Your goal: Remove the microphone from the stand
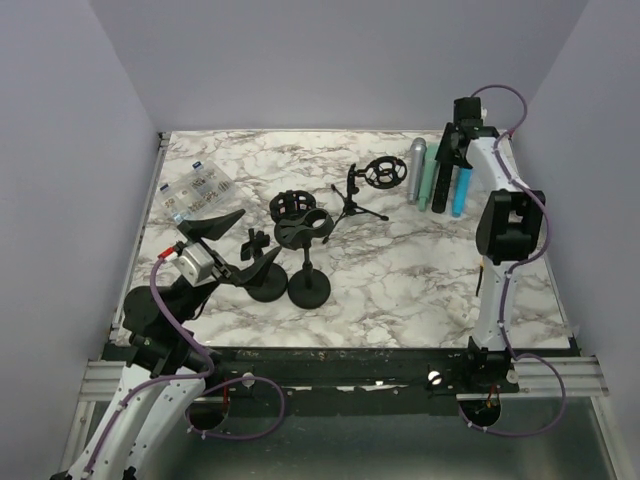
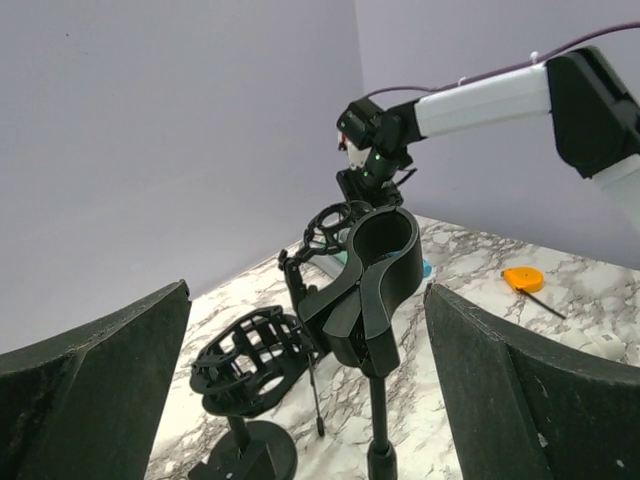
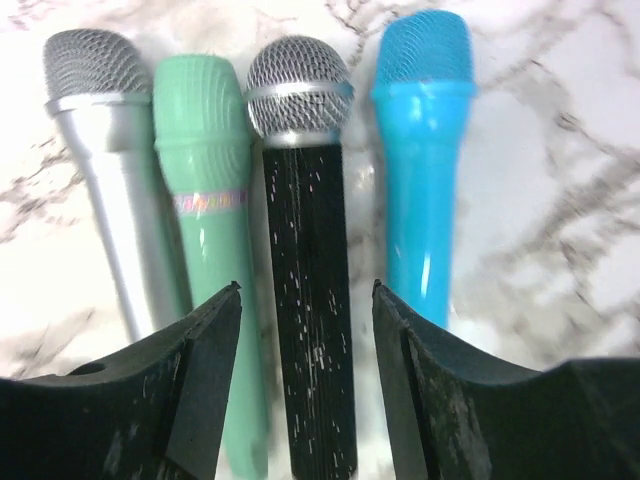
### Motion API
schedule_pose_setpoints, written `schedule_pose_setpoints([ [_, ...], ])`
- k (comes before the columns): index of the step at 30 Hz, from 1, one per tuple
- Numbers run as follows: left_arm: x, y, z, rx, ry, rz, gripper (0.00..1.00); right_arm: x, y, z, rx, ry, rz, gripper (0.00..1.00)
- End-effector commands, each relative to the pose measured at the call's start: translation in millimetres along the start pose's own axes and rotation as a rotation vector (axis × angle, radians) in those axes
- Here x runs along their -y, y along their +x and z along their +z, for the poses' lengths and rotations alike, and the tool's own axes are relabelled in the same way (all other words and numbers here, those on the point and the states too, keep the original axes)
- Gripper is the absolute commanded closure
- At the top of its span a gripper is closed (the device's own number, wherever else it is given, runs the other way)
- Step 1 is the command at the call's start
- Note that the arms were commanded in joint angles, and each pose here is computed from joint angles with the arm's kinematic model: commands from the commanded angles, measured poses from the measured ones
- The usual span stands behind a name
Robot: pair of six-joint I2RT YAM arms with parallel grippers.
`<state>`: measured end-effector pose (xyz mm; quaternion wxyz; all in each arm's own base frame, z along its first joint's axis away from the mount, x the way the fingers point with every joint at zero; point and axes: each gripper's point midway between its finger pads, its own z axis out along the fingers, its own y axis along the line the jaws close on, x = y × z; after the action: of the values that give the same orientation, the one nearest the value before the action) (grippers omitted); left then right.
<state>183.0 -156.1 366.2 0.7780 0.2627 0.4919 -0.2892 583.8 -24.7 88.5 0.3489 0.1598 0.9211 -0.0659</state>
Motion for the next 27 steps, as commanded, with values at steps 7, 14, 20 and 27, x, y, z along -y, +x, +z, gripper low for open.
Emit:
schedule_pose_setpoints([
  [7, 12, -15, 4, -0.033, 0.059, -0.064, 0.02, -6, 28, -146, 0.083, -0.265, 0.115, 0.41],
  [14, 8, -13, 4, -0.234, -0.091, -0.478, 0.01, -55, 113, -226, 0.032, -0.594, 0.096, 0.37],
  [20, 24, -13, 10, -0.36, -0.077, -0.708, 0.01, -119, 182, -301, -0.049, -0.946, 0.056, 0.27],
  [27, 17, -20, 9, -0.288, -0.098, -0.653, 0.01, -167, 236, -383, -0.145, -1.189, 0.053, 0.16],
])
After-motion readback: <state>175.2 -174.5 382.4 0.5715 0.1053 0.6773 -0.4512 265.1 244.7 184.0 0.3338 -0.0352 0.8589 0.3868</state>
